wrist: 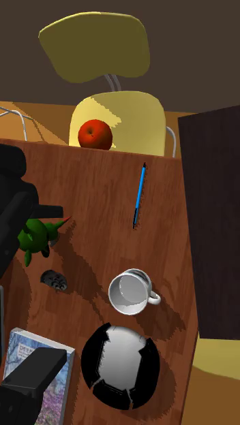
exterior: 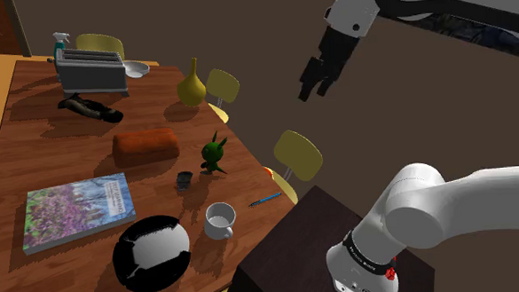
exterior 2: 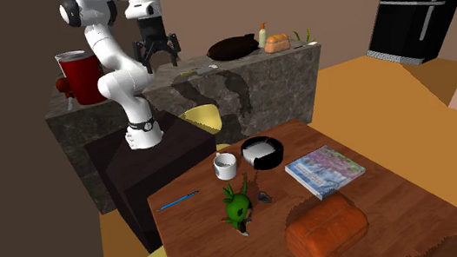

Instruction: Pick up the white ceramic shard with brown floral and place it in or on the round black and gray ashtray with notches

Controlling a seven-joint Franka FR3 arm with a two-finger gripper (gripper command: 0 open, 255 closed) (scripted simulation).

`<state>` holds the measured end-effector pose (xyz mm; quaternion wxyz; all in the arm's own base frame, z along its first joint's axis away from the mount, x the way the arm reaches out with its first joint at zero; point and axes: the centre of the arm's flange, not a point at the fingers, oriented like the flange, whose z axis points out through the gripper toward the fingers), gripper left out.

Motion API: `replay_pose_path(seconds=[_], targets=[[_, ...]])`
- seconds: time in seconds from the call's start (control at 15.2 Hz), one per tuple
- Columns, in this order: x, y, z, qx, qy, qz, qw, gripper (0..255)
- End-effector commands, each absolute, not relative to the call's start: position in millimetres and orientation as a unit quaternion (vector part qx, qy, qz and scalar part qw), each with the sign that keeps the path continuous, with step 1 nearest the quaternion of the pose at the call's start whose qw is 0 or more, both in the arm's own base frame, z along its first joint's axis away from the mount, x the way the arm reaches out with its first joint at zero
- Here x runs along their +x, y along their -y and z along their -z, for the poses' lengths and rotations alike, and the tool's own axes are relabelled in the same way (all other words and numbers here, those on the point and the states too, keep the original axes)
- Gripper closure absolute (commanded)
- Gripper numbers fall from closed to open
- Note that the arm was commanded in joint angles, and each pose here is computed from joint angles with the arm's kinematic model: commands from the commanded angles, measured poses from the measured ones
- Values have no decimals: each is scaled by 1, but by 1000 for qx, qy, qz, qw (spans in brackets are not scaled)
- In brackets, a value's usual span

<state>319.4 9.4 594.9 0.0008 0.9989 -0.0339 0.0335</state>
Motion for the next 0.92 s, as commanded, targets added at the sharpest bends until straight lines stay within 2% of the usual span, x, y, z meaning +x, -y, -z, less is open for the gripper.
replay_pose_path(seconds=[0.0,0.86], targets=[[319,-9,-595,999,34,-33,1,0],[419,-59,-460,998,66,-16,7,0]])
